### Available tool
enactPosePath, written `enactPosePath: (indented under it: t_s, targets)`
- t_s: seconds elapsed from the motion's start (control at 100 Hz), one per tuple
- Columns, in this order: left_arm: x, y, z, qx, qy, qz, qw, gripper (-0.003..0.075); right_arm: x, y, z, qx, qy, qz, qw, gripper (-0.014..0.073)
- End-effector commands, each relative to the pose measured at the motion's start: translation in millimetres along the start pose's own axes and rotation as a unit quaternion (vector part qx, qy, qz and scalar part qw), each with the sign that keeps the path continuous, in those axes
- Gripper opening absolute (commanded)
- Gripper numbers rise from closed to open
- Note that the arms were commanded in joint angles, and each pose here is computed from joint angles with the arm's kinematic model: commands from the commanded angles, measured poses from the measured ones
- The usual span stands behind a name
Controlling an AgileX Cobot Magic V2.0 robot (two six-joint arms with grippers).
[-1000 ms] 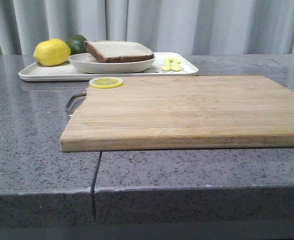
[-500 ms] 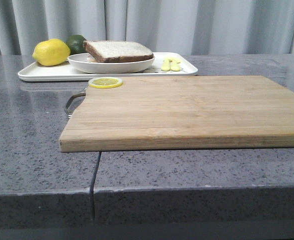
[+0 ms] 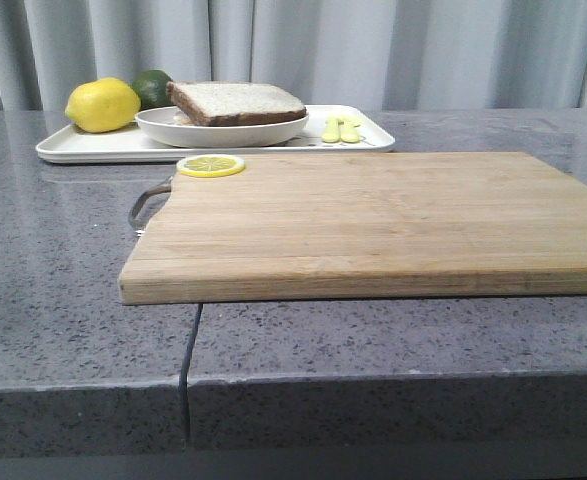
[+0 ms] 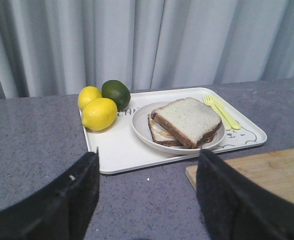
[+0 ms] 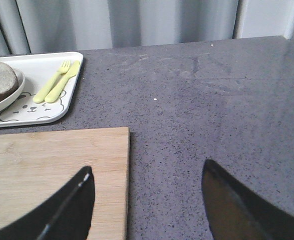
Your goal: Place bread and move sandwich to tray
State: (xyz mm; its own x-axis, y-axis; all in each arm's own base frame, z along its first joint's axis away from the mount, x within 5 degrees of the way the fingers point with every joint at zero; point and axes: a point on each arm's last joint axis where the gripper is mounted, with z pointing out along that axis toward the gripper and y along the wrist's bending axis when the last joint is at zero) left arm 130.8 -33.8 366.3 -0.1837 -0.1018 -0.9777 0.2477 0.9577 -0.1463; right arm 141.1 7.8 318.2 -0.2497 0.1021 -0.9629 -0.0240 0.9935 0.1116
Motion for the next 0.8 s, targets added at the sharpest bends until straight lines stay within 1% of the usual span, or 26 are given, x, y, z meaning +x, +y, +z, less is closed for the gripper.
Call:
enactPosePath:
  t_s: [0.0,0.1,0.21,0.3,0.43,0.55,0.6,0.65,0.72,0.77,0.79]
  targets:
    - [2,1,-10,0.001,-0.055,-0.003,0.998,0.04,-16,0,-3,0.0,-0.053,-0.02,0.998,0.0472]
    - [25,4,-15,-0.004,-0.057,-0.003,0.998,0.0377,-16,0,-3,0.003,-0.053,-0.034,0.998,0.0465]
    - [51,9,-19,-0.009,-0.051,-0.004,0.999,0.0313,-10,-1,-4,0.004,-0.058,-0.05,0.997,0.0465]
    - [68,11,-22,-0.011,-0.044,-0.006,0.999,0.026,0,-1,-9,-0.003,-0.082,-0.052,0.995,0.0465]
    - [83,13,-26,-0.011,-0.034,-0.009,0.999,0.0198,11,-1,-21,-0.013,-0.124,-0.052,0.991,0.0465]
    - [90,14,-25,-0.013,-0.024,-0.009,1.0,0.0135,22,-2,-25,-0.013,-0.123,-0.052,0.991,0.0462]
    - [92,14,-24,-0.013,-0.019,-0.01,1.0,0.0108,25,-2,-25,-0.012,-0.12,-0.052,0.991,0.0433]
    - [94,14,-24,-0.014,-0.017,-0.01,1.0,0.0077,27,-3,-24,-0.012,-0.118,-0.052,0.992,0.0379]
    - [94,14,-24,-0.014,-0.017,-0.01,1.0,0.003,27,-3,-24,-0.012,-0.117,-0.052,0.992,0.0271]
    - [94,14,-24,-0.014,-0.018,-0.01,1.0,-0.0008,27,-3,-24,-0.012,-0.117,-0.052,0.992,0.017]
    - [94,14,-24,-0.014,-0.018,-0.01,1.0,-0.0018,27,-3,-24,-0.012,-0.117,-0.052,0.992,0.0144]
